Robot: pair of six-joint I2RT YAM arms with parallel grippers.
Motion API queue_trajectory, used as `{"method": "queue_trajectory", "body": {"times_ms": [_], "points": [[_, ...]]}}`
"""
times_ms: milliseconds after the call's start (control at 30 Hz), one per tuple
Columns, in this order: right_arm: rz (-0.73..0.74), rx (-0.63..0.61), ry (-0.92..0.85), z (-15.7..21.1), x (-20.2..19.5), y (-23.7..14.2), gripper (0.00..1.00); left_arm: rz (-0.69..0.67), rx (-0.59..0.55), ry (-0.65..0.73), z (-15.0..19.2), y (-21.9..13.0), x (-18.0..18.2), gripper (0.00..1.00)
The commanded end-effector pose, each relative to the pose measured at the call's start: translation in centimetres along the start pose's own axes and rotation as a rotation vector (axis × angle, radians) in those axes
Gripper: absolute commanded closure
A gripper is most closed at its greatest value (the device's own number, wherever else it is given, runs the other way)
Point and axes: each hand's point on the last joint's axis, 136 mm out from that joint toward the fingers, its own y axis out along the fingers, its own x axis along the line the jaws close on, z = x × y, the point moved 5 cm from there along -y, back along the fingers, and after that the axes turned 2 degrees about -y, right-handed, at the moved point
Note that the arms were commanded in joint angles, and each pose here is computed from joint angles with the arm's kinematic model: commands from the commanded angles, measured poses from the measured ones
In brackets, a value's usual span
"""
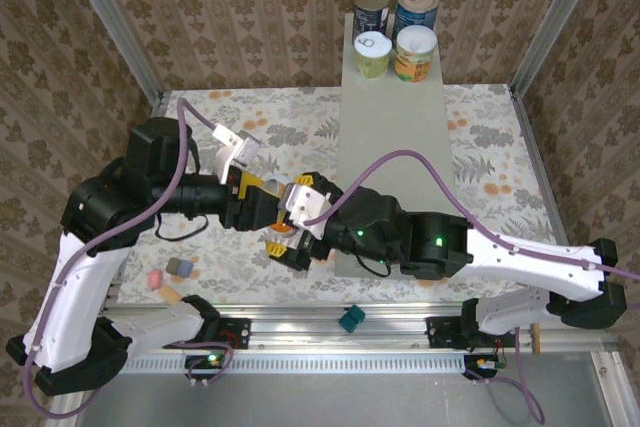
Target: Place and organize the canned foods onto the counter
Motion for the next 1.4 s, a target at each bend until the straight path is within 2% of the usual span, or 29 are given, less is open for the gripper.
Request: {"method": "queue_trajectory", "body": {"times_ms": [0, 100, 267, 367, 467, 600, 667, 867, 1367], "points": [[0.058, -0.048, 0.014, -1.0, -0.8, 0.1, 0.01, 0.079, -0.08, 0.05, -1.5, -1.3, -2.1, 0.44], [0.064, -0.05, 0.022, -1.1, -1.0, 0.1, 0.07, 0.081, -0.077, 0.051, -1.4, -1.2, -2.0, 0.44], [0.081, -0.045, 0.045, -0.9, -1.4, 0.0, 0.25, 0.092, -0.076, 0.053, -1.5, -0.9, -2.0, 0.44], [0.093, -0.054, 0.067, -1.0, -1.8, -0.5, 0.3, 0.098, -0.072, 0.056, -1.6, -0.7, -1.9, 0.42], [0.102, -0.064, 0.086, -1.1, -2.3, -1.1, 0.34, 0.115, -0.071, 0.061, -1.9, -0.3, -1.9, 0.32], [0.126, -0.08, 0.117, -1.0, -3.0, -2.0, 0.37, 0.133, -0.089, 0.079, -2.5, -0.3, -2.2, 0.06], [0.143, -0.098, 0.133, -1.0, -3.4, -2.6, 0.38, 0.141, -0.103, 0.087, -2.7, -0.2, -2.3, 0.0], [0.199, -0.143, 0.175, -0.8, -4.6, -5.0, 0.39, 0.127, -0.123, 0.1, -3.0, 0.3, -1.8, 0.0], [0.354, -0.238, 0.231, 3.2, -7.2, -11.1, 0.39, 0.135, -0.145, 0.119, -3.9, 1.6, -1.2, 0.0]]}}
